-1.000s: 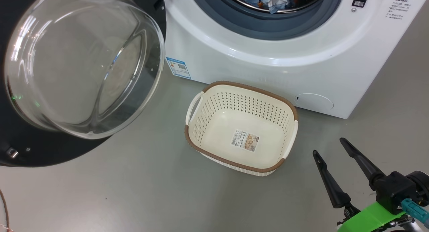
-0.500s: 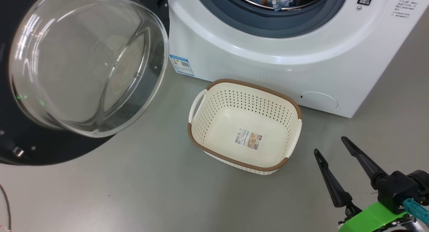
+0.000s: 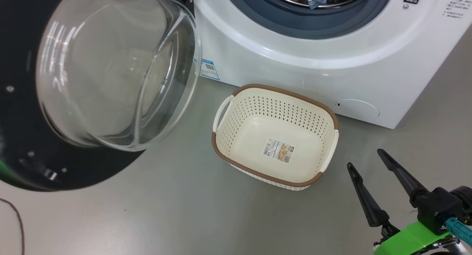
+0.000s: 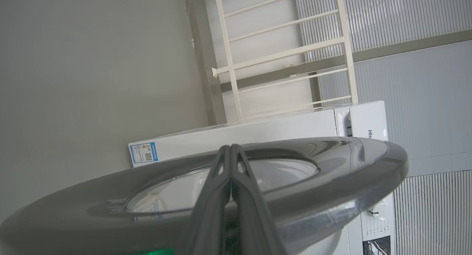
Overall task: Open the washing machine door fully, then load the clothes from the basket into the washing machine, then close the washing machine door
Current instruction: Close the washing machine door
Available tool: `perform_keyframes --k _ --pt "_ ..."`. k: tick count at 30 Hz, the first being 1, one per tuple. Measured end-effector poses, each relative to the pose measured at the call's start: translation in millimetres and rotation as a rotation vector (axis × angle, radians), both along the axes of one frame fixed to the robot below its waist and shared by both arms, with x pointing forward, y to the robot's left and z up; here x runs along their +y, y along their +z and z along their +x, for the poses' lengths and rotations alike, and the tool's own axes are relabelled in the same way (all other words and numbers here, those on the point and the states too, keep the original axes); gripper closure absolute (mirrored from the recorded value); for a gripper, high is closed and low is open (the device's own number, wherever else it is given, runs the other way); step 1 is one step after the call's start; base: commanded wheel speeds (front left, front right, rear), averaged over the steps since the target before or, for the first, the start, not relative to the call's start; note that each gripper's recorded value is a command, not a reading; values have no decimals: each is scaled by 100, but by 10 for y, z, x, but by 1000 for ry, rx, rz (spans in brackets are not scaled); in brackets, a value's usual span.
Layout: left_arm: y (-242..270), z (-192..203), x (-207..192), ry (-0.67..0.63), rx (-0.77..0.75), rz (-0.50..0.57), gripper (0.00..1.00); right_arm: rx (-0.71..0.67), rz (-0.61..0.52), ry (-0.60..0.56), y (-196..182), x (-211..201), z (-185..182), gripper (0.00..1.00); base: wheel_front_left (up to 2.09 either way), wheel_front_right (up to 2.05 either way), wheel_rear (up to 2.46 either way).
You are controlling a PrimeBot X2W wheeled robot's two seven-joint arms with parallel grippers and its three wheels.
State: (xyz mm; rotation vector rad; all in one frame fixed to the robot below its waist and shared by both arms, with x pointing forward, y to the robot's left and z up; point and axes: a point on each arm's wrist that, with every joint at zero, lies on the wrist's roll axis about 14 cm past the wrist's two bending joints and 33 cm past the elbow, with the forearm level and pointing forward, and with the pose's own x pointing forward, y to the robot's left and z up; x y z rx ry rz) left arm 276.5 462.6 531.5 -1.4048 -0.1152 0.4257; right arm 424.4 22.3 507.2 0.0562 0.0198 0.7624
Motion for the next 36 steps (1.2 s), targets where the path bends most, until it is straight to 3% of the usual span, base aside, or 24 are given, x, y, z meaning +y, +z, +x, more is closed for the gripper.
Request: perform_keyframes --k 20,36 --pt "39 137 -1056 -406 -66 -2 100 -28 51 -80 95 -148 75 0 0 0 0" --pt "225 237 -2081 -694 -210 -101 100 -56 83 -179 224 -392 9 0 0 0 0"
